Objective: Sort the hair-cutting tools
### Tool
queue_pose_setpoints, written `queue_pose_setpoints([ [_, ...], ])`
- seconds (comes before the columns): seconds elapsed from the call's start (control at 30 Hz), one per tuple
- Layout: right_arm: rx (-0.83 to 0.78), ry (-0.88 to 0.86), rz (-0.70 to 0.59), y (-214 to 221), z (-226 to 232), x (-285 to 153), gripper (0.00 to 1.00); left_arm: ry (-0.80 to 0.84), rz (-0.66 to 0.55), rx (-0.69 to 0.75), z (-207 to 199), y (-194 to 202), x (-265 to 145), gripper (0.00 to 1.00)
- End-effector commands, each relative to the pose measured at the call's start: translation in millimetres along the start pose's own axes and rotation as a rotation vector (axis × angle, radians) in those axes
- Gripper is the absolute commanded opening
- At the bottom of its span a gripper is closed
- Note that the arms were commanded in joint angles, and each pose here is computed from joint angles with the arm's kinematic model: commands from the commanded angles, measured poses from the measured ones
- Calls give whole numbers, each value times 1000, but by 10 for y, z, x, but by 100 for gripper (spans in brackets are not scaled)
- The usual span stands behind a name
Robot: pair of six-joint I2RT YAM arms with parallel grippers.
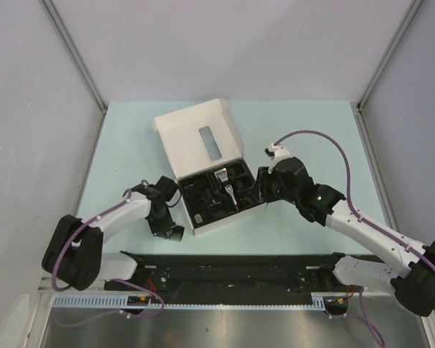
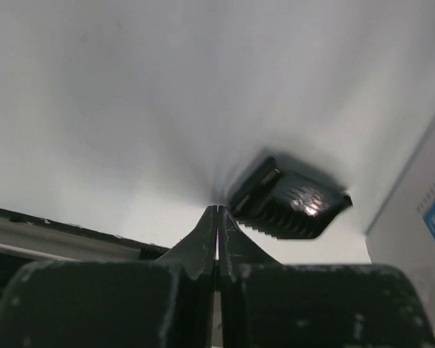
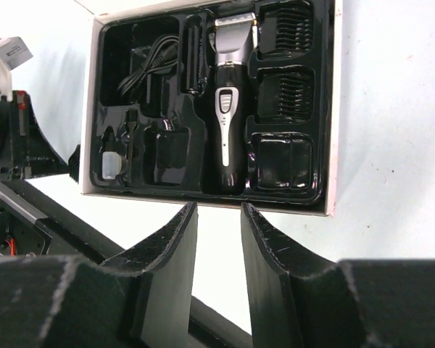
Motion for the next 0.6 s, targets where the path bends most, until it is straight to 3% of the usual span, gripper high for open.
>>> queue_pose_setpoints([
  [0.0,18,-14,-33,-52,-10,-38,36,79,-18,-3,-105,119,-178,6],
  [0.1,22,-12,-32,-58,-34,-30,36,101,-84,1,-110,66,-266,19],
  [0.33,65,29,-9,-27,-151,-60,37,174,-141,-1,-37,74,-414,40],
  [0.37,67,34,-5,-22,-165,-61,37,189,-150,32,-54,72,-435,50],
  [0.47,80,54,4,-8,-225,-59,38,221,-207,171,-149,57,-545,70],
  [0.57,84,69,9,-4,-273,-42,39,220,-236,299,-240,59,-607,79],
])
Point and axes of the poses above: each gripper's point midway between its finger pads, its own x axis out along the fingers, its own z axis along the line the jaws close on, y = z × x, the point moved 6 cm from there along -x, back along the fingers, and after that the axes turned 11 degrees about -x, right-handed, at the moved point
